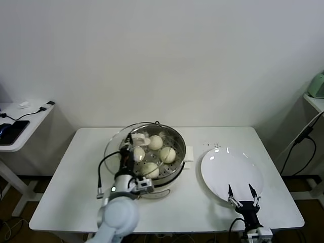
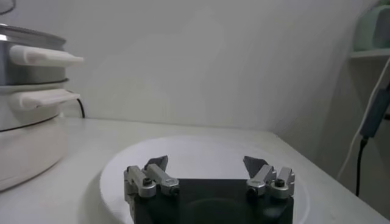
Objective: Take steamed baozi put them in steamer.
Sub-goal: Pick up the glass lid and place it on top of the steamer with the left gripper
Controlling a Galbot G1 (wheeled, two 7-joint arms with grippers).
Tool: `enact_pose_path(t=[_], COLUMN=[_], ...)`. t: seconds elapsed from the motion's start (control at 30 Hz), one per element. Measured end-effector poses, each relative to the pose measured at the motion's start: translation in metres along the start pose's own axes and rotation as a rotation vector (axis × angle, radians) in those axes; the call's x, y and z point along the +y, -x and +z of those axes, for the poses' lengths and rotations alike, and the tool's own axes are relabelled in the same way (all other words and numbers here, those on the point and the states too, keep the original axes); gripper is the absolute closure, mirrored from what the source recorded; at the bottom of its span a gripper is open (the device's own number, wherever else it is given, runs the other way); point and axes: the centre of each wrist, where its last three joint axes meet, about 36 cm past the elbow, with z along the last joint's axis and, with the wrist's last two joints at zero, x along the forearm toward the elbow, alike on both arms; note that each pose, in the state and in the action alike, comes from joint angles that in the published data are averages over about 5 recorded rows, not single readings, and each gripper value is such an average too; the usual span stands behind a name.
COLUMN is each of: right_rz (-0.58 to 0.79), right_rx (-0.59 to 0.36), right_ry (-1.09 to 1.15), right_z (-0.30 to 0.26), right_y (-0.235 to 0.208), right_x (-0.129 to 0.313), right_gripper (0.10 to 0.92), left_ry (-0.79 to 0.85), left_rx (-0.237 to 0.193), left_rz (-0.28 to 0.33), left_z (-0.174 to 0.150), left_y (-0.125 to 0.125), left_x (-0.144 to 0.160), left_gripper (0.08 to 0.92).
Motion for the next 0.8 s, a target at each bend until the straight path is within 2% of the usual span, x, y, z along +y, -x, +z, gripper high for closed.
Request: enact_pose_path(t=[0.2, 0.4, 0.8], right_rz=[0.011, 0.021, 0.035], right_rx=[-0.002, -0.01, -0.038], right_ry=[-0.002, 0.0, -0.011], right_z=[0.002, 0.003, 0.002], right_y=[0.0, -0.001, -0.001], right_x=[-0.003, -0.004, -0.004], right_gripper=[0.199, 0.2, 0.199], left_ry=[0.003, 0.019, 0.097], left_rx=[-0.024, -0.024, 0.014], left_rz=[0.0, -0.011, -0.022], left_z=[-0.038, -0.064, -0.067], left_y=[-0.002, 0.002, 0.01], left_x=[-0.009, -0.019, -0.043], left_gripper=[0.863, 0.863, 0.863])
